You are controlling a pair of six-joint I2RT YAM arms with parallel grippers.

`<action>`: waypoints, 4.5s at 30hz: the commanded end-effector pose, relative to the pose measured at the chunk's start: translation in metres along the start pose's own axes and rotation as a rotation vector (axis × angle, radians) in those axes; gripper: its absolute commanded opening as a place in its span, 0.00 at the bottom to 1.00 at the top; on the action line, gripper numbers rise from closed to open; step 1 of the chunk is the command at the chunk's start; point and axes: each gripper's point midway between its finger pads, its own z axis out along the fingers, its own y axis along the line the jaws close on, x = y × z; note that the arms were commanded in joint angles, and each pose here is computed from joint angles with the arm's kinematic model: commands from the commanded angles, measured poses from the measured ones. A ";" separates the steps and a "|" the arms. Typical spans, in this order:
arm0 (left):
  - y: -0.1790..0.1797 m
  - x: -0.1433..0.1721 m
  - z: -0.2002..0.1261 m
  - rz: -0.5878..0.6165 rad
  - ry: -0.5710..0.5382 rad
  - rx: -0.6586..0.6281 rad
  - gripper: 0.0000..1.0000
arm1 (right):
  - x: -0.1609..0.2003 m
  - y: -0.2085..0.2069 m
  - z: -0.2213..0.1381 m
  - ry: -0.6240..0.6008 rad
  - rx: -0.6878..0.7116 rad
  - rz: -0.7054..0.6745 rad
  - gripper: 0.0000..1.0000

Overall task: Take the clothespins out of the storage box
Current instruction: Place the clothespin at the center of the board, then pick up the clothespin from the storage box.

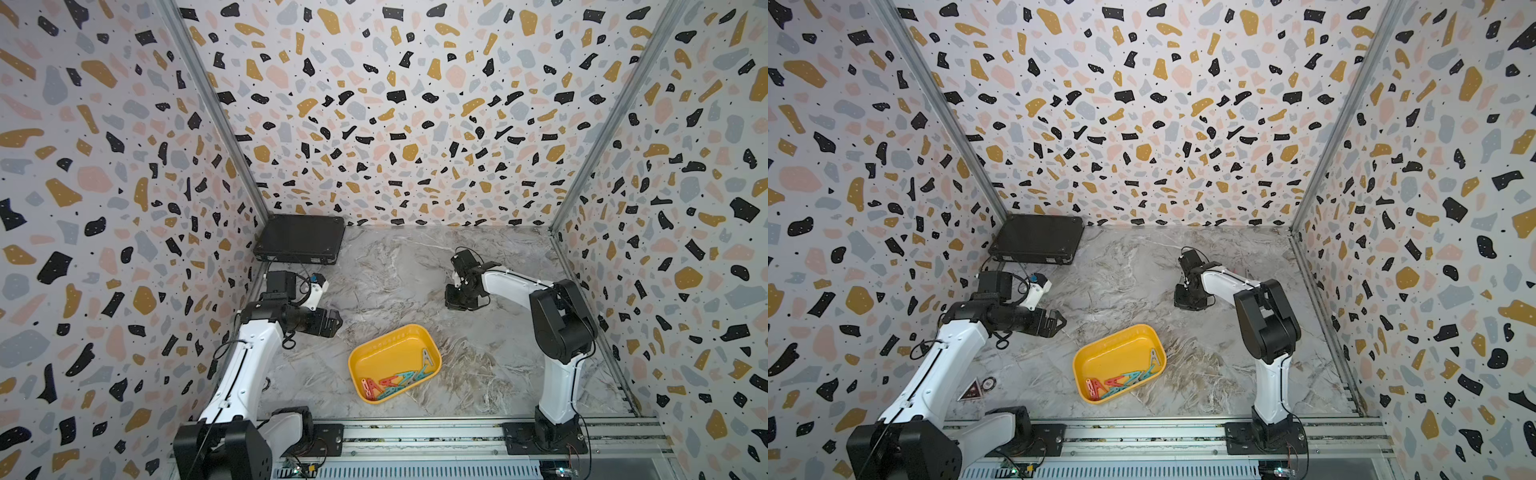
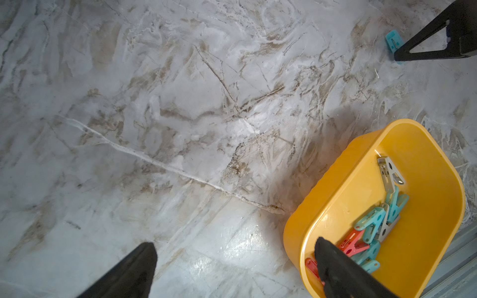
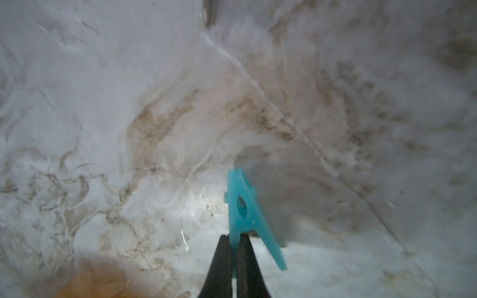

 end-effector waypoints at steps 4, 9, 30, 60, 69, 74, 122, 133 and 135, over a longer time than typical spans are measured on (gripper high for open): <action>-0.001 -0.001 -0.002 0.010 -0.010 0.005 1.00 | -0.021 0.006 0.003 -0.036 0.006 0.068 0.00; -0.001 -0.001 -0.002 0.013 -0.012 0.004 1.00 | -0.026 0.003 0.010 -0.036 0.028 0.094 0.00; -0.001 0.000 -0.002 0.014 -0.013 0.005 1.00 | -0.026 -0.009 -0.001 -0.085 0.073 0.149 0.09; 0.004 0.003 0.005 -0.005 0.025 -0.002 1.00 | 0.060 0.084 -0.142 -0.116 -0.178 -0.397 0.35; 0.013 0.007 0.012 -0.030 0.072 -0.030 1.00 | 0.155 0.092 -0.133 0.060 -0.100 -0.699 0.36; 0.020 0.010 0.017 -0.045 0.102 -0.048 1.00 | 0.177 0.097 -0.112 0.074 -0.026 -0.701 0.36; 0.020 0.006 0.014 -0.034 0.081 -0.063 1.00 | 0.183 0.132 0.003 0.108 0.100 -0.629 0.10; 0.020 0.006 0.012 -0.032 0.074 -0.064 1.00 | 0.171 0.144 -0.026 0.028 0.061 -0.670 0.03; 0.019 0.006 0.013 -0.032 0.074 -0.062 1.00 | 0.168 0.147 -0.034 0.009 0.050 -0.679 0.03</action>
